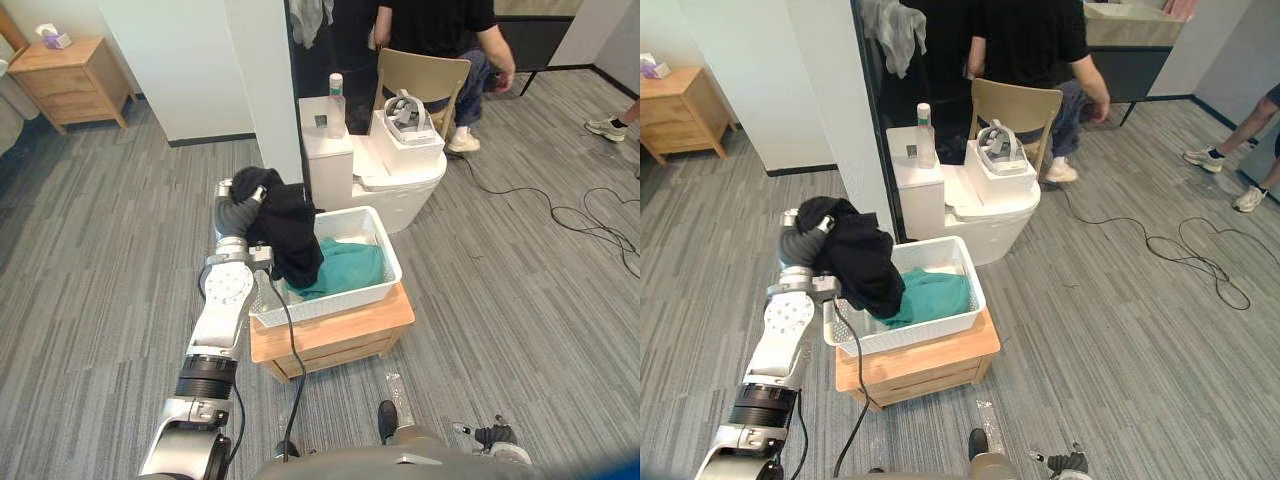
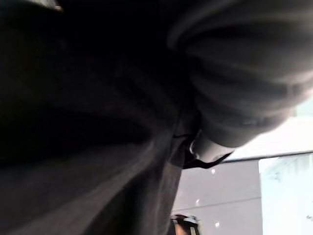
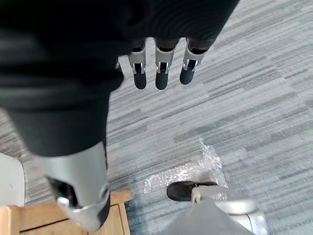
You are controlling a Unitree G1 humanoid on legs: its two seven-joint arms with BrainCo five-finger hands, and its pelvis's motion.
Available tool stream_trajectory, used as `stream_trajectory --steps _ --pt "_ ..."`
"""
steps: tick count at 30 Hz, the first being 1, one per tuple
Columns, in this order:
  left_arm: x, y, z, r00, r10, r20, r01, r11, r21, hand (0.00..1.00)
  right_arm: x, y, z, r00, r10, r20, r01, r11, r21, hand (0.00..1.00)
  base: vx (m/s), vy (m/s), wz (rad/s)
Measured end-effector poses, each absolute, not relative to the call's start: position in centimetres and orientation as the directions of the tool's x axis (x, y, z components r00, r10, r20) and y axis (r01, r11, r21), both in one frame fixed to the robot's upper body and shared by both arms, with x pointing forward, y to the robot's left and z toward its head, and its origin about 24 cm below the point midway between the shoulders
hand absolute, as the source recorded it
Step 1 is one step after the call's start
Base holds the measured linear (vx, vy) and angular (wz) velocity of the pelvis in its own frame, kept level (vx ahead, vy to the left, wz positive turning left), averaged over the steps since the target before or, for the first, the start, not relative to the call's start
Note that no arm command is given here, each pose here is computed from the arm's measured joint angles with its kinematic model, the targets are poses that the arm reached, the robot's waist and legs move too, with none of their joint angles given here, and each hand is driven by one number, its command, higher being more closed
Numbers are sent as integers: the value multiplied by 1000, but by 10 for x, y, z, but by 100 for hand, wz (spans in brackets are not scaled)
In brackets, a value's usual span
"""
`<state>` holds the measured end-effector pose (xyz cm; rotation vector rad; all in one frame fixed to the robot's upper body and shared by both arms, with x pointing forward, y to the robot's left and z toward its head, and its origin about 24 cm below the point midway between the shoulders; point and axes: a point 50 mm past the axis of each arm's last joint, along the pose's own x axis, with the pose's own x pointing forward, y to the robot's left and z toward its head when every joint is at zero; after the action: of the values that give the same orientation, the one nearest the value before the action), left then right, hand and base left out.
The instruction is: Tidy the bed and pick cloth on bed and put in laundry
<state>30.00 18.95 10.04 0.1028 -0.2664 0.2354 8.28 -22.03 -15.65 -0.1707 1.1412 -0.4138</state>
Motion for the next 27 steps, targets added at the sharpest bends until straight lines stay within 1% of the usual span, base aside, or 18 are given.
stream_trajectory --steps 3,5,8,17,18,21,27 --pt "301 189 91 948 210 239 -244 962 122 100 83 -216 -157 351 -394 -850 232 915 -329 0 17 7 -10" --pt "302 182 81 964 182 193 -212 966 150 100 83 -214 -158 354 -387 -851 230 918 -322 0 35 2 -12" --pt "302 180 71 973 175 151 -201 963 182 100 86 -213 -157 360 -384 -850 247 918 -310 0 47 -3 -21" --pt "302 191 40 976 215 17 -208 919 334 100 91 -215 -154 380 -393 -838 289 910 -296 0 20 -27 -12" --pt "303 192 38 975 221 2 -209 916 342 0 91 -216 -154 380 -396 -836 293 909 -298 0 -66 -40 -5" --pt "305 195 34 970 244 -12 -221 897 382 0 91 -218 -153 379 -405 -832 308 903 -300 0 -79 -52 -5" --pt "297 214 7 935 330 -133 -231 847 479 0 90 -220 -153 364 -423 -829 354 887 -297 0 -40 -60 -12"
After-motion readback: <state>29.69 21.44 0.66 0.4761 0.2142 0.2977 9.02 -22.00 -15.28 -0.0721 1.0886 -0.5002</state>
